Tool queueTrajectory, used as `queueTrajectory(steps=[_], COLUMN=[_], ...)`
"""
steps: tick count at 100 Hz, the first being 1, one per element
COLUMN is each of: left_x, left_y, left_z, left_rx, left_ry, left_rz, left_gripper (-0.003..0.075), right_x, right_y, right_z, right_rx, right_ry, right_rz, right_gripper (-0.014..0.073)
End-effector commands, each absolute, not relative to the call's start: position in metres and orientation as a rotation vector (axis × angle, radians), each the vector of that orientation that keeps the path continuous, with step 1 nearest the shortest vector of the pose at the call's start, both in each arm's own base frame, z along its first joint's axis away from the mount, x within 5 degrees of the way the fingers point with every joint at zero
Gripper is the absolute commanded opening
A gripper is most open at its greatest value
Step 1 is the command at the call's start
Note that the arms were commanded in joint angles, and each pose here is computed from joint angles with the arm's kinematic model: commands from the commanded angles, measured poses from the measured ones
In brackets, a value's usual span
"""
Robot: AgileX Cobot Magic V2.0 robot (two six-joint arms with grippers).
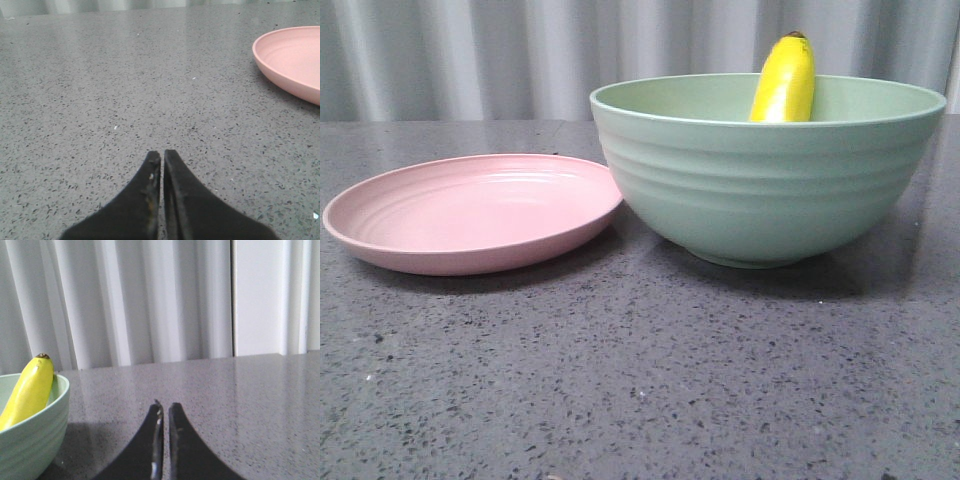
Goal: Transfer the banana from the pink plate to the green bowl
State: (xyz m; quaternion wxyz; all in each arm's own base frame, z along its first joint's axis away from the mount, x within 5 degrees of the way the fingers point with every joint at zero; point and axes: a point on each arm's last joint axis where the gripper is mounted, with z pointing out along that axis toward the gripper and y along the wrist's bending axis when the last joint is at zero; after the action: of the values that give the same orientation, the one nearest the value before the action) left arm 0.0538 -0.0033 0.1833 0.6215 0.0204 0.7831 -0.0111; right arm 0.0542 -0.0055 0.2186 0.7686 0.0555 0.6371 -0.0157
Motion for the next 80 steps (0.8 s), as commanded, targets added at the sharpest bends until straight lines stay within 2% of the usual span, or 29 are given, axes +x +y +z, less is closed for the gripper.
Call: queueTrajectory(steps=[1,23,30,50,80], left_x=[0.053,0.053,0.053,0.053,0.053], left_y=[-0.003,-0.003,-0.003,-0.003,-0.003], left_z=[0.189,0.189,0.189,0.189,0.189], left_rx=[0.035,0.035,0.035,0.035,0.035], left_ry=[1.708,1.708,1.708,1.708,1.708], left_rz=[-0.04,-0.04,-0.04,-0.04,-0.04], left_gripper=[-0.002,-0.002,-0.002,-0.002,-0.002], right_x=[0.053,0.055,0.054,0.053,0.053], right_y=[-0.004,-0.009,-0.01,-0.01,-0.01], right_z=[0.218,0.188,0.183,0.176,0.176], right_rx=[0.105,0.137,0.141,0.164,0.163], right_ry=[1.336,1.65,1.704,1.786,1.781], right_rz=[-0.038,-0.109,-0.116,-0.11,-0.11], right_gripper=[-0.0068,-0.0068,-0.0068,-0.0068,-0.0068])
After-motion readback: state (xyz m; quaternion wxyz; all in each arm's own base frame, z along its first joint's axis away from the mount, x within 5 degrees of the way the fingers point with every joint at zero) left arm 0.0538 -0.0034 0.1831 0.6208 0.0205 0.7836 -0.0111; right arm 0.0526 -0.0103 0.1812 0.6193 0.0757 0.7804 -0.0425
